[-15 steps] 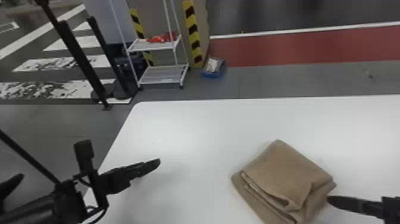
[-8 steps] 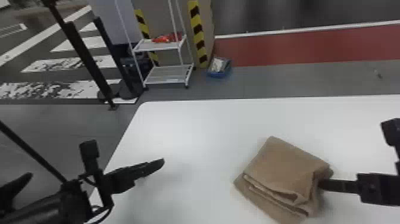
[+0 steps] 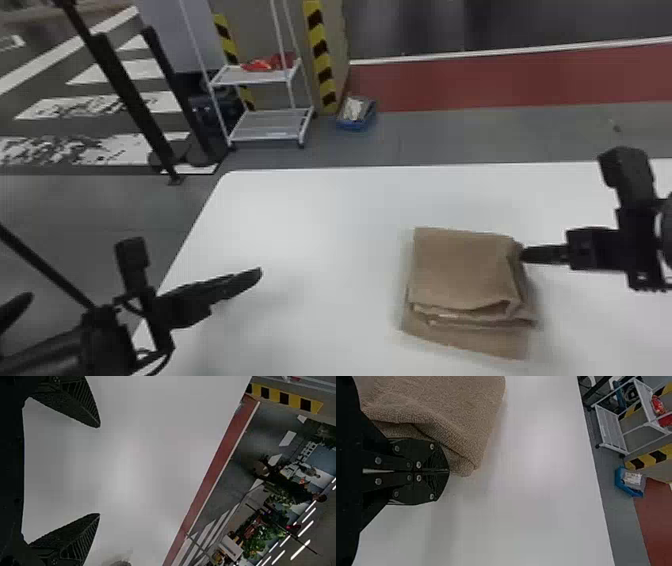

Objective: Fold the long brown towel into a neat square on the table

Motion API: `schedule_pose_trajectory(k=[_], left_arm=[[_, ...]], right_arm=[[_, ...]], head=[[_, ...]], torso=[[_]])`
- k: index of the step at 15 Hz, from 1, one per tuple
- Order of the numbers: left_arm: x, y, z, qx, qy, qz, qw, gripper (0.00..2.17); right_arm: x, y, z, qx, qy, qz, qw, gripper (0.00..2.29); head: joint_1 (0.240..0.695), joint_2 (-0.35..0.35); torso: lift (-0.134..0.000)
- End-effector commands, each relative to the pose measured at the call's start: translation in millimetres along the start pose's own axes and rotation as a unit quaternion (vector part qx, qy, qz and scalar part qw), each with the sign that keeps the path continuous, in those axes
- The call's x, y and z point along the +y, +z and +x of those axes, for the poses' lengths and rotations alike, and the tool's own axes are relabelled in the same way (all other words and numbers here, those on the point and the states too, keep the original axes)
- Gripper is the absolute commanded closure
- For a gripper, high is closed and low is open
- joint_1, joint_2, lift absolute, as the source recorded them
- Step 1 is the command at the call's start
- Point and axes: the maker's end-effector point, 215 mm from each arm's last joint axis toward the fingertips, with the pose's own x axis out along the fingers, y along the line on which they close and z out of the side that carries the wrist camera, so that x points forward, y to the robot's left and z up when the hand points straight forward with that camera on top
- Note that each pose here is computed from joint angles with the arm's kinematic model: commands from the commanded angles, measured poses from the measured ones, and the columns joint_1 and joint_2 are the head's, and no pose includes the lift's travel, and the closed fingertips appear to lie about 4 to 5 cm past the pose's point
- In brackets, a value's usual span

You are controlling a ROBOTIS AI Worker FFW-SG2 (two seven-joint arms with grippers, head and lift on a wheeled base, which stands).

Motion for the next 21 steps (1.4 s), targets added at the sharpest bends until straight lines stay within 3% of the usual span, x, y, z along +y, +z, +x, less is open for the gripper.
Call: schedule_pose_trajectory(k=[1, 3, 5, 6, 7, 8, 9, 10, 11, 13, 16, 19, 21], left_arm=[[0.4, -0.6, -0.4, 0.0, 0.0, 0.001, 1.0, 0.09], [0.1, -0.7, -1.3, -0.001, -0.002, -0.001, 1.0, 0.09], [3.3, 0.2, -4.1, -0.002, 0.001, -0.002, 1.0, 0.09], [6.7, 3.0, -8.0, -0.007, 0.003, -0.004, 1.0, 0.09], [9.2, 3.6, -10.2, -0.008, 0.005, -0.006, 0.9999, 0.09], [10.5, 5.4, -11.3, -0.01, 0.006, -0.004, 0.9999, 0.09], [11.7, 7.0, -11.7, -0.009, 0.007, -0.002, 0.9999, 0.09], [10.7, 7.3, -10.6, -0.009, 0.007, -0.001, 0.9999, 0.09], [9.0, 6.5, -9.2, -0.007, 0.005, 0.0, 1.0, 0.09], [10.6, 5.1, -8.5, -0.006, 0.007, -0.002, 1.0, 0.09], [18.5, 6.4, -9.1, -0.012, 0.012, 0.001, 0.9998, 0.09], [18.1, 4.4, -4.6, -0.011, 0.011, 0.001, 0.9999, 0.09], [16.8, 4.3, -2.4, -0.01, 0.011, 0.001, 0.9999, 0.09]], right_arm=[[-9.2, 33.6, 12.4, -0.028, -0.008, -0.031, 0.9991, 2.19], [-11.2, 55.0, 13.9, -0.051, -0.01, -0.043, 0.9977, 2.19], [-5.1, 51.1, 8.1, -0.048, -0.007, -0.053, 0.9974, 2.12], [-1.5, 53.8, -6.9, -0.059, -0.012, -0.077, 0.9952, 1.85], [13.4, 59.7, -23.5, -0.07, 0.006, -0.105, 0.992, 1.36], [38.4, 67.1, -45.7, -0.087, 0.045, -0.142, 0.9851, 0.62], [64.6, 63.3, -59.0, -0.09, 0.078, -0.182, 0.9761, 0.25], [90.7, 51.7, -68.0, -0.084, 0.093, -0.225, 0.9662, 0.12], [105.9, 32.3, -68.3, -0.061, 0.102, -0.262, 0.9576, 0.12], [103.9, 9.4, -68.8, -0.034, 0.062, -0.323, 0.9438, 0.12], [88.7, -19.7, -70.1, 0.007, -0.002, -0.434, 0.901, 0.13], [97.4, -39.2, -58.6, 0.029, -0.004, -0.456, 0.8893, 0.17], [100.8, -59.1, -47.2, 0.058, -0.024, -0.493, 0.8678, 0.21]], head=[[0.695, 0.238], [0.695, 0.222], [0.695, 0.216], [0.695, 0.218], [0.695, 0.229], [0.695, 0.238], [0.695, 0.254], [0.695, 0.268], [0.695, 0.285], [0.695, 0.326], [0.695, 0.331], [0.695, 0.335], [0.695, 0.343]], torso=[[-0.124], [-0.124], [-0.124], [-0.124], [-0.124], [-0.124], [-0.124], [-0.124], [-0.124], [-0.124], [-0.124], [-0.124], [-0.124]])
